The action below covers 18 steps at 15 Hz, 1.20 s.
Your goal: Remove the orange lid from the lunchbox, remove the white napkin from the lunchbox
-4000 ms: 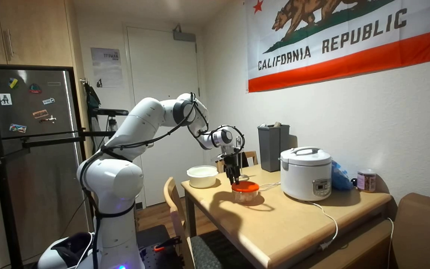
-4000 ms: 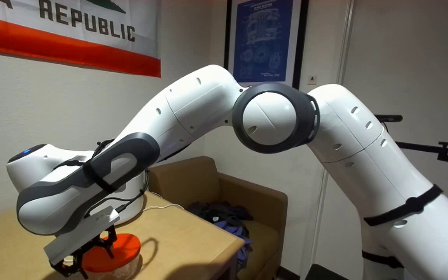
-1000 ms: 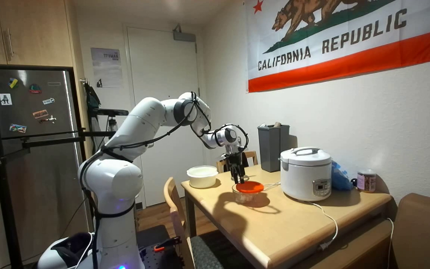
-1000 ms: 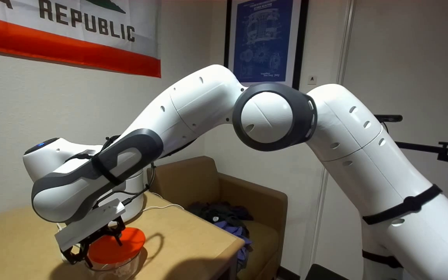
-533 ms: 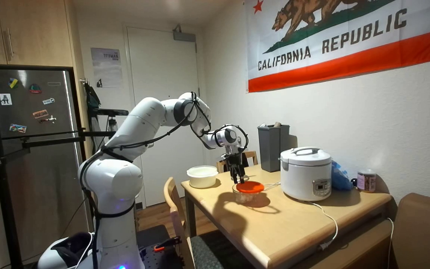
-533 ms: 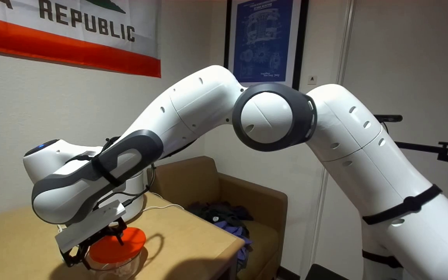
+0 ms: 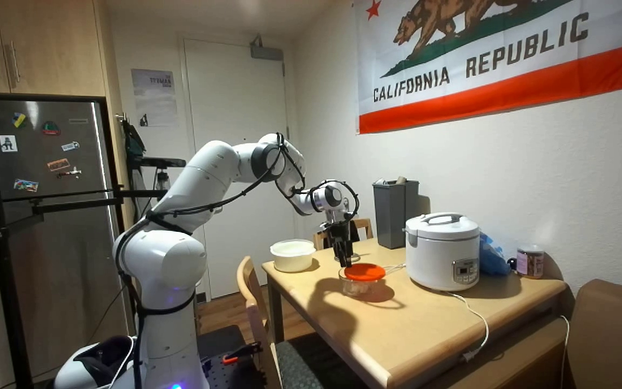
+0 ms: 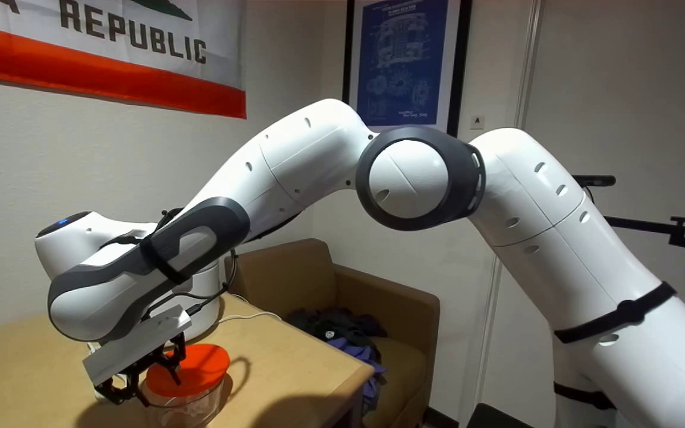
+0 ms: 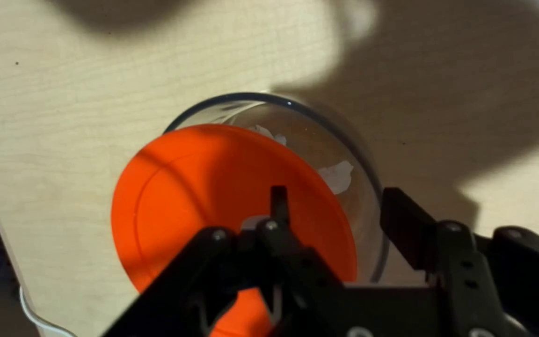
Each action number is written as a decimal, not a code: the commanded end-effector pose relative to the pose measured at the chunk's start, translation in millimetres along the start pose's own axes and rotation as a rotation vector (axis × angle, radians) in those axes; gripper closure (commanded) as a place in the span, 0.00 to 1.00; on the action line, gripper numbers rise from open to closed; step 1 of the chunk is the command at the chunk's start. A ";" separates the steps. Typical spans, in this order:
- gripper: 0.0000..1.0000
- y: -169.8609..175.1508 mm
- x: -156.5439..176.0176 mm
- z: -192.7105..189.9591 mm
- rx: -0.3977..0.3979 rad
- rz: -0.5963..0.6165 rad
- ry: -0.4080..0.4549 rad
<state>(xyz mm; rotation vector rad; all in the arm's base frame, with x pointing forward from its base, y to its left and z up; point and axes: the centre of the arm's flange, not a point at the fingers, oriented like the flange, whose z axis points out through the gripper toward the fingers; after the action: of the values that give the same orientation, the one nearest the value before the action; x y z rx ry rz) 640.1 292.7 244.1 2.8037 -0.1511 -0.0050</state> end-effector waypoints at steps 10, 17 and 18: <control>0.49 26.4 -13.0 -9.8 0.036 0.075 0.010; 0.24 46.4 -7.3 8.4 0.036 0.107 -0.013; 0.24 47.7 -6.9 9.9 0.035 0.110 -0.015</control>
<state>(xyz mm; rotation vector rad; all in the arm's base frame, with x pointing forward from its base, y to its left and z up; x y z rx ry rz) 642.3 257.1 243.9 2.8096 -0.2619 -0.0018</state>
